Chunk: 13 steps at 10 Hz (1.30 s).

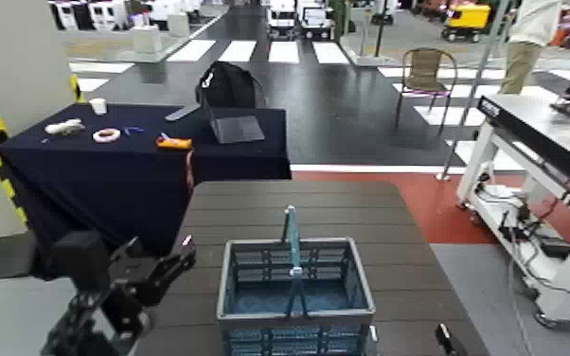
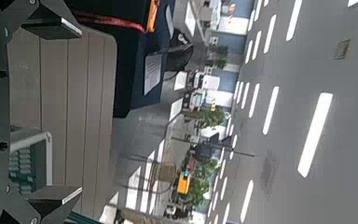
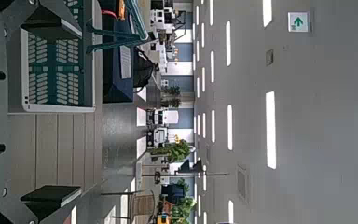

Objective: Place the crate on the table.

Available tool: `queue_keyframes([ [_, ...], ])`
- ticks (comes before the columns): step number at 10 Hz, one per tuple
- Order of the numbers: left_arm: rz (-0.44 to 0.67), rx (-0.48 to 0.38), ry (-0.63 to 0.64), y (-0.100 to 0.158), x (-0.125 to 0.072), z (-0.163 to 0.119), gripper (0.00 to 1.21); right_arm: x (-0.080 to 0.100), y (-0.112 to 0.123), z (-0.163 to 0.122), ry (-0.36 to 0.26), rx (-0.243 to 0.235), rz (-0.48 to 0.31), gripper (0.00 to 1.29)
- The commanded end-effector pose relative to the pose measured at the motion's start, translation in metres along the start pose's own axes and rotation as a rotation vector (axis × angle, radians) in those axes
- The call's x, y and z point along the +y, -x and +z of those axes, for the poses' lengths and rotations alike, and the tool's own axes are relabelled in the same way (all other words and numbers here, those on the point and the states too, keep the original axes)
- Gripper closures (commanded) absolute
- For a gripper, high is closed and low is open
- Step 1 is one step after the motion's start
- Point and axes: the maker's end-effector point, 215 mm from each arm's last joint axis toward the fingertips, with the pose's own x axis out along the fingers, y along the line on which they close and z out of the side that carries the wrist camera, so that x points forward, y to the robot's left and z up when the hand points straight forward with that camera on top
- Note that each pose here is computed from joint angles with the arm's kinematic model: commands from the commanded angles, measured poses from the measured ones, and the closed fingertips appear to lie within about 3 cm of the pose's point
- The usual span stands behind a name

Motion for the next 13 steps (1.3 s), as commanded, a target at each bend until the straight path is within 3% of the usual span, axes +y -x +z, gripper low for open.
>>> queue_keyframes([
  [1,0.061,-0.078,-0.104,0.035,0.009,-0.006,0.13,0.0,0.0,-0.006,-0.01,0.02,0.003,0.13],
  [4,0.098,-0.114,-0.131,0.07,0.003,-0.022,0.13,0.0,0.0,-0.013,-0.008,0.052,0.001,0.13],
  [8,0.157,-0.148,-0.167,0.105,-0.005,-0.032,0.13,-0.001,0.001,-0.012,-0.006,0.051,-0.006,0.13],
  [13,0.163,-0.159,-0.184,0.113,-0.008,-0.031,0.13,0.001,0.0,-0.01,0.017,0.047,0.0,0.13],
])
